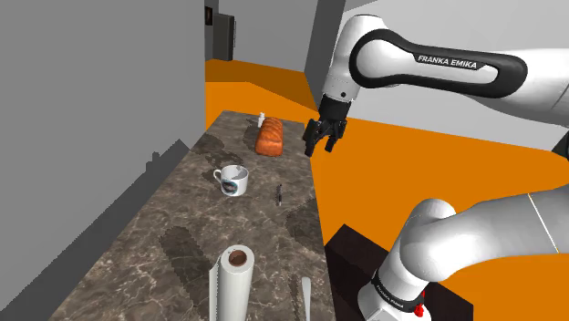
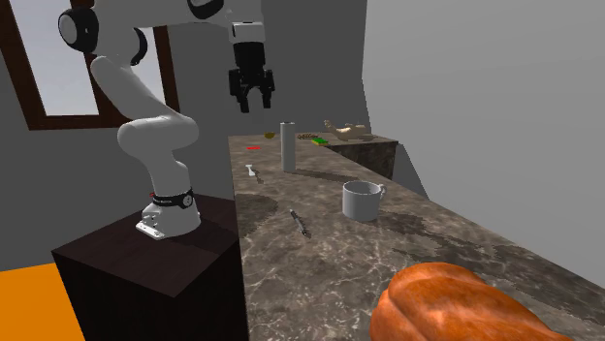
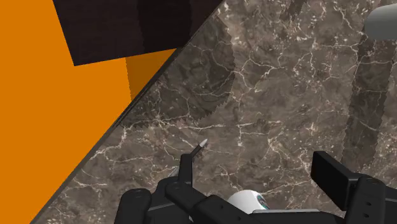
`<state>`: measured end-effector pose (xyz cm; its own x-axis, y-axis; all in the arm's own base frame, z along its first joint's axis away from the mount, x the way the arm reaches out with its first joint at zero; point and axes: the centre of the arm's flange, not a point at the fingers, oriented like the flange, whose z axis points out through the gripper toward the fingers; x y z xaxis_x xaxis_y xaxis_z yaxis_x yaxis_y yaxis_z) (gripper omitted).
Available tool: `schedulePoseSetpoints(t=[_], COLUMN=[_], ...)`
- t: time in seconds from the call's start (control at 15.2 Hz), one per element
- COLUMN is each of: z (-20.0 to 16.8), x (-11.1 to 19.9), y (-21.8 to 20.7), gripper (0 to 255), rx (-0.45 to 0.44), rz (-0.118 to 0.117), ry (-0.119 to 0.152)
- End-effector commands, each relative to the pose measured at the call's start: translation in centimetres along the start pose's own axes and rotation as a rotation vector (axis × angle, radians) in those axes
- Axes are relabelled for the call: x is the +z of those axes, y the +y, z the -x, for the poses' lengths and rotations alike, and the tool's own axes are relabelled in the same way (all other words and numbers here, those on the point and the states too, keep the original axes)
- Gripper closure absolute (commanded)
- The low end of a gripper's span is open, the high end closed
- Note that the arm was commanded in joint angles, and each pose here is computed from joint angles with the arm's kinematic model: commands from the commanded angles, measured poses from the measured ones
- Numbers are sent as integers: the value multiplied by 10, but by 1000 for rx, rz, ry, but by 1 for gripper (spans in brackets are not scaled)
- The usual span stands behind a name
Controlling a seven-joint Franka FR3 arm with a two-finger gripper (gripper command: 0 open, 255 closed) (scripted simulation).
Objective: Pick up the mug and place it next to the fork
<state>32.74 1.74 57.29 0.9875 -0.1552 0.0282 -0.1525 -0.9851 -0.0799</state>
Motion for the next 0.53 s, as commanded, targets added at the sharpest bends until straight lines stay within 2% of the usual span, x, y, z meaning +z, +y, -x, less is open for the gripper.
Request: schedulePoseSetpoints(t=[0.0,0.46], z=[0,-72], x=[0,56], y=[0,-8], gripper=[0,0], rx=[0,-10], rz=[0,5], ry=[0,8])
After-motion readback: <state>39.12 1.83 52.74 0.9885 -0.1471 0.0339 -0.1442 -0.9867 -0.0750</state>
